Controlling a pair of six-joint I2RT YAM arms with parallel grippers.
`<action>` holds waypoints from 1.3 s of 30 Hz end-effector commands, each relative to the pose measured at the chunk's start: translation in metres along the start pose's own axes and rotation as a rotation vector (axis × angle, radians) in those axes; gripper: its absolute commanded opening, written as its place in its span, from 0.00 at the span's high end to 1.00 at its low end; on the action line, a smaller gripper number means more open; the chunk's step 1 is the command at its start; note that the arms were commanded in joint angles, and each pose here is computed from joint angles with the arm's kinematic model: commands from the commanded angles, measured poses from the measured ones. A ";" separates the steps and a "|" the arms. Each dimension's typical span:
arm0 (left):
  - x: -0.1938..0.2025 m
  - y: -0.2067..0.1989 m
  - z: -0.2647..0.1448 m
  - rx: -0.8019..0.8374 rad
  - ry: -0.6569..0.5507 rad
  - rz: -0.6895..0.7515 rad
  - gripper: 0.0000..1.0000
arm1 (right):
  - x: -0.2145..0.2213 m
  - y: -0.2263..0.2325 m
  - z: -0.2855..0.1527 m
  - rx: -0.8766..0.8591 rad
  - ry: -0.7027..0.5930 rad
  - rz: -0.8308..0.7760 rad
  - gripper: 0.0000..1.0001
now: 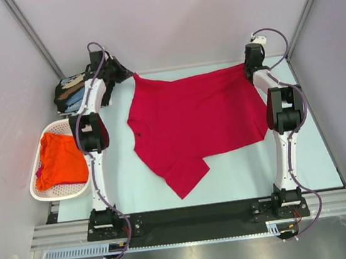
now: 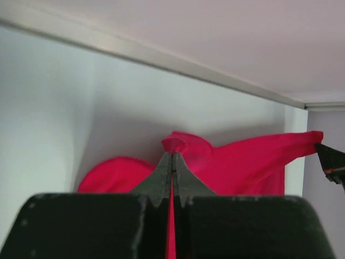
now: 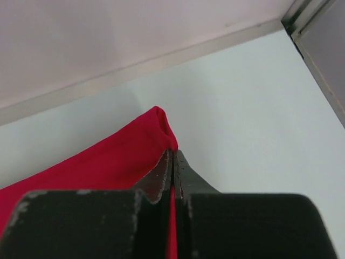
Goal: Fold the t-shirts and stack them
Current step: Fold the flattened tshirt in 1/3 of the way
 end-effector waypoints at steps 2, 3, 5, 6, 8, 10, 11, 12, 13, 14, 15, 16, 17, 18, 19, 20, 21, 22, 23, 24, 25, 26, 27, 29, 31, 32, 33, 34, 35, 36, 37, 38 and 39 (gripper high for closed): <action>0.015 -0.039 -0.047 0.002 0.036 0.017 1.00 | -0.019 -0.015 -0.023 0.044 -0.026 0.055 1.00; 0.029 -0.029 -0.048 -0.042 0.068 -0.002 1.00 | -0.017 -0.019 -0.029 0.056 -0.018 0.066 1.00; 0.029 -0.037 -0.065 -0.075 0.040 0.004 1.00 | -0.017 -0.024 -0.036 0.075 -0.013 0.070 1.00; 0.038 -0.030 -0.067 -0.108 0.057 -0.002 1.00 | -0.023 -0.026 -0.041 0.077 -0.025 0.078 1.00; 0.039 -0.032 -0.079 -0.136 0.043 -0.003 1.00 | -0.019 -0.040 -0.042 0.090 -0.010 0.090 1.00; 0.040 -0.033 -0.086 -0.145 0.043 -0.005 1.00 | -0.019 -0.046 -0.046 0.081 0.001 0.114 1.00; 0.041 -0.036 -0.091 -0.147 0.049 -0.007 1.00 | -0.019 -0.047 -0.048 0.080 0.008 0.119 1.00; 0.043 -0.035 -0.094 -0.158 0.053 -0.011 1.00 | -0.018 -0.049 -0.049 0.079 0.010 0.129 1.00; 0.041 -0.039 -0.102 -0.161 0.044 -0.012 1.00 | -0.017 -0.050 -0.052 0.078 0.014 0.132 1.00; 0.047 -0.034 -0.104 -0.180 0.054 -0.023 1.00 | -0.016 -0.050 -0.054 0.074 0.018 0.129 1.00; 0.049 -0.033 -0.107 -0.194 0.049 -0.034 1.00 | -0.015 -0.051 -0.056 0.076 0.020 0.131 1.00; 0.048 -0.037 -0.115 -0.191 0.037 -0.035 1.00 | -0.018 -0.052 -0.060 0.075 0.013 0.141 1.00; 0.056 -0.031 -0.116 -0.206 0.058 -0.045 1.00 | -0.013 -0.052 -0.062 0.072 0.025 0.135 1.00; 0.059 -0.031 -0.118 -0.210 0.066 -0.055 1.00 | -0.013 -0.052 -0.063 0.066 0.028 0.135 1.00; 0.062 -0.031 -0.122 -0.213 0.074 -0.064 1.00 | -0.005 -0.053 -0.066 0.066 0.061 0.124 1.00; 0.071 -0.025 -0.124 -0.239 0.107 -0.078 1.00 | 0.000 -0.053 -0.067 0.062 0.079 0.118 1.00; 0.075 -0.022 -0.125 -0.249 0.118 -0.085 1.00 | 0.003 -0.052 -0.068 0.054 0.089 0.118 1.00; 0.078 -0.023 -0.130 -0.251 0.125 -0.092 1.00 | 0.006 -0.051 -0.069 0.048 0.100 0.117 1.00; 0.088 -0.016 -0.131 -0.271 0.153 -0.105 1.00 | 0.011 -0.051 -0.070 0.043 0.126 0.110 1.00; 0.093 -0.012 -0.134 -0.286 0.167 -0.114 1.00 | 0.014 -0.049 -0.070 0.027 0.143 0.110 1.00; 0.096 -0.012 -0.138 -0.296 0.173 -0.117 1.00 | 0.016 -0.048 -0.071 0.018 0.160 0.106 1.00; 0.108 -0.004 -0.141 -0.324 0.208 -0.133 1.00 | 0.028 -0.047 -0.071 0.018 0.214 0.098 1.00; 0.113 -0.001 -0.144 -0.341 0.219 -0.140 1.00 | 0.026 -0.045 -0.070 0.009 0.230 0.102 1.00; 0.126 0.009 -0.152 -0.387 0.244 -0.156 1.00 | 0.037 -0.042 -0.073 -0.006 0.307 0.103 1.00; 0.132 0.015 -0.159 -0.427 0.254 -0.170 1.00 | 0.042 -0.038 -0.071 -0.016 0.348 0.105 1.00; 0.140 0.021 -0.160 -0.443 0.272 -0.179 1.00 | 0.049 -0.037 -0.073 -0.023 0.387 0.104 1.00; 0.144 0.023 -0.161 -0.452 0.284 -0.189 1.00 | 0.051 -0.035 -0.071 -0.019 0.404 0.110 1.00; 0.147 0.025 -0.161 -0.457 0.292 -0.194 1.00 | 0.055 -0.035 -0.070 -0.011 0.422 0.110 1.00; 0.153 0.030 -0.161 -0.469 0.308 -0.201 1.00 | 0.062 -0.035 -0.073 -0.010 0.469 0.101 1.00; 0.155 0.032 -0.161 -0.475 0.317 -0.206 1.00 | 0.076 -0.034 -0.069 -0.005 0.516 0.092 1.00; 0.157 0.034 -0.160 -0.481 0.327 -0.210 1.00 | 0.070 -0.032 -0.067 -0.005 0.518 0.094 0.98; 0.162 0.037 -0.160 -0.492 0.341 -0.217 1.00 | 0.077 -0.033 -0.071 -0.009 0.578 0.081 0.95; 0.163 0.037 -0.160 -0.485 0.349 -0.220 0.93 | 0.084 -0.032 -0.071 -0.003 0.616 0.071 0.87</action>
Point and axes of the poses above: each gripper's point midway between its finger pads, its own z axis out along the fingers, its own y axis along the line the jaws close on, x = y × z, the point moved 5 cm from there along -z, back along the fingers, and after that the axes turned 2 degrees about -z, right-handed, at the moved point
